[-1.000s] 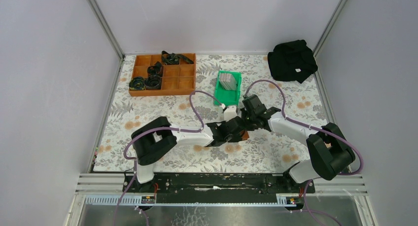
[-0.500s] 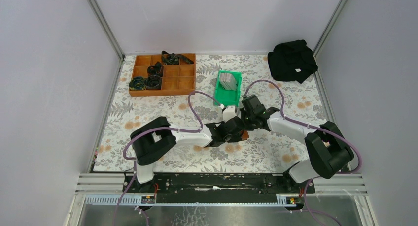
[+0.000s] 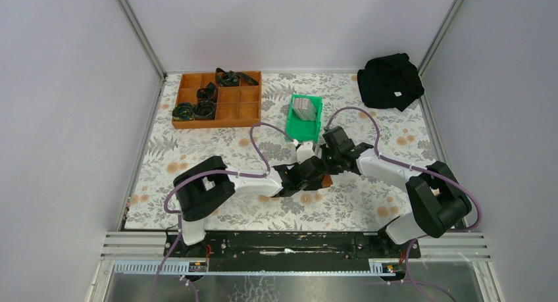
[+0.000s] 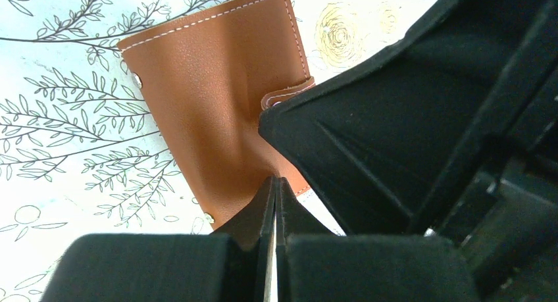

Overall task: Put the credit cards into the card holder
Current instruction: Close the card holder at the center of the board.

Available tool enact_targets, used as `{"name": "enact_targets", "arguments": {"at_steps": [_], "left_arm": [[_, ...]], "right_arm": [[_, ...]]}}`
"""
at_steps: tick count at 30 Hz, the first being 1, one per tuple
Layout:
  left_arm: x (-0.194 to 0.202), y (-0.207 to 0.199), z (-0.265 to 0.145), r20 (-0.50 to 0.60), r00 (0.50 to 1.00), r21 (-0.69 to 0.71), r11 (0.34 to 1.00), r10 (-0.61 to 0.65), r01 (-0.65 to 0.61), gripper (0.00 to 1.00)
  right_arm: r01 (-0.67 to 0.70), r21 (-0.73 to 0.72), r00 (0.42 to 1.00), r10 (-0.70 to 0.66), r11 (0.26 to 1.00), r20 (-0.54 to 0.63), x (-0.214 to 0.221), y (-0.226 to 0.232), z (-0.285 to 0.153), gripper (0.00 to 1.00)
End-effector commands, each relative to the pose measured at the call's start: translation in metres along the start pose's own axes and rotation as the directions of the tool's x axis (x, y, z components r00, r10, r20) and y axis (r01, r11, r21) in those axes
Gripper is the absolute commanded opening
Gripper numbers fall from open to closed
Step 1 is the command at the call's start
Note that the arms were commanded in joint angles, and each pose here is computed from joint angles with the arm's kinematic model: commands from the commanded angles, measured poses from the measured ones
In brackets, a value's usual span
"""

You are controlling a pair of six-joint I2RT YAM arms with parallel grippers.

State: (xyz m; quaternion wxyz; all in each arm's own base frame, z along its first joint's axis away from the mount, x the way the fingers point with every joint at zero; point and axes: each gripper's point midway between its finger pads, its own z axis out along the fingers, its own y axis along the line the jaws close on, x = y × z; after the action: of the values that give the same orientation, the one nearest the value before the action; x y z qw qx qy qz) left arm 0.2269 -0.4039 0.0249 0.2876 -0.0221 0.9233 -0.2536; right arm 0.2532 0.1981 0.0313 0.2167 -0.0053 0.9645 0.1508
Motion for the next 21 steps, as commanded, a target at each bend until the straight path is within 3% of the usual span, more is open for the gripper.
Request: {"name": "enact_targets", "arguments": {"at_steps": [1,21], "left_arm": [[0.048,0.081,0.000,-0.159,0.985,-0.231,0.967,0.067,-0.103,0.00],[0.049,0.085,0.003,-0.169,0.982,-0.251,0.960,0.080,-0.121,0.00]], "right_arm": [[-0.045,-0.030,0.998,0.046,0.999,0.044,-0.019,0.005,0.002,0.00],[-0.095,-0.040,0.995,0.097,0.995,0.035,-0.028,-0.004,0.007,0.00]]}}
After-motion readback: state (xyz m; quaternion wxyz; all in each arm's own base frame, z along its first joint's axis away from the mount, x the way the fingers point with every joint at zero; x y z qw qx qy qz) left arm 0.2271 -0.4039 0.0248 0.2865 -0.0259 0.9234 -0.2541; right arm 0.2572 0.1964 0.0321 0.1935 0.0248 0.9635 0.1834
